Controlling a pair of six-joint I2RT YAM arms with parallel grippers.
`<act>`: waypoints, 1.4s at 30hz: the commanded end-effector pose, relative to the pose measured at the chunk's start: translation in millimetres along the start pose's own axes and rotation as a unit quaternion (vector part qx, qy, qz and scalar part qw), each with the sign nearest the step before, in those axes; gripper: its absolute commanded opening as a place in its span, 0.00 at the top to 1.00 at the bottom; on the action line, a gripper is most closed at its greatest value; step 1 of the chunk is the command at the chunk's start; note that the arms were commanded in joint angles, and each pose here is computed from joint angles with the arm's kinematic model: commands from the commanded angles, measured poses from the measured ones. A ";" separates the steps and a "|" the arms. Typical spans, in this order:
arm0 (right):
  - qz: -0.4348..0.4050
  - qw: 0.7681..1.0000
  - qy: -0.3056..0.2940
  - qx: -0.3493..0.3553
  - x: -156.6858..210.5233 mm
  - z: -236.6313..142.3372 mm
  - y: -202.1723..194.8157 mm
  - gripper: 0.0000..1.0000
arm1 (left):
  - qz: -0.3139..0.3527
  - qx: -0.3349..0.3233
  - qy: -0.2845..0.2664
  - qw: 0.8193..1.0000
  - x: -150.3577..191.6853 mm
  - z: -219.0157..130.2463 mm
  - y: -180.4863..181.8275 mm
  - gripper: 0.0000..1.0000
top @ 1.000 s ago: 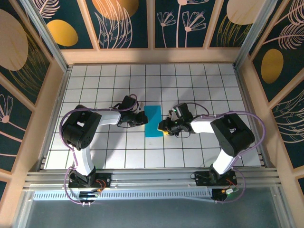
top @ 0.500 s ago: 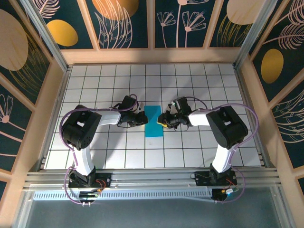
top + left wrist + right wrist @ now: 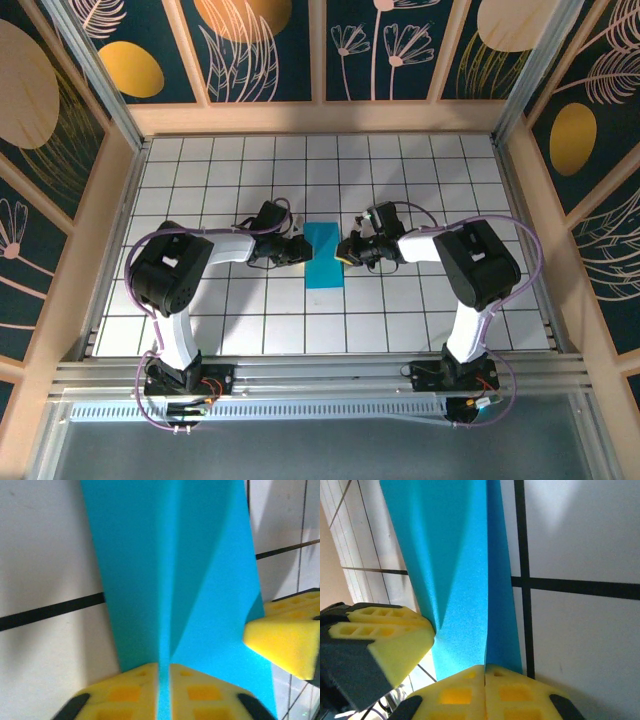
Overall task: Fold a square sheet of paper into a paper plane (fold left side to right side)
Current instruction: Fold the triangle a second time at the center of the table.
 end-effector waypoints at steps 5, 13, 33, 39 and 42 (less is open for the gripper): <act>-0.002 1.000 -0.006 -0.010 -3.2 -9.8 8.7 1.00 | 0.067 0.002 -0.062 0.996 -8.0 -39.2 -31.3 0.66; 0.048 0.999 0.010 -0.004 0.2 -14.5 12.4 1.00 | 0.183 -0.008 -0.129 0.975 32.0 -83.6 -45.1 0.54; 0.070 0.998 0.007 0.000 -0.4 -16.8 14.7 1.00 | 0.434 -0.141 -0.129 0.880 132.5 -29.6 -97.2 0.35; 0.071 0.997 0.007 -0.002 0.1 -16.7 14.5 1.00 | 0.450 -0.183 -0.120 0.866 138.3 -8.0 -92.4 0.31; 0.070 0.997 0.007 -0.003 0.2 -16.5 14.4 1.00 | 0.452 -0.196 -0.134 0.860 133.2 -2.6 -98.5 0.29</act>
Point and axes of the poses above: each hand's point on the last joint's axis, 136 mm out from that joint toward the fingers, its own z axis out along the fingers, its own y axis along the line the jaws close on, x = y × z, the point moved 9 cm from there along -z, back along the fingers, and after that the axes turned 12 degrees about -z, right-handed, at the moved point
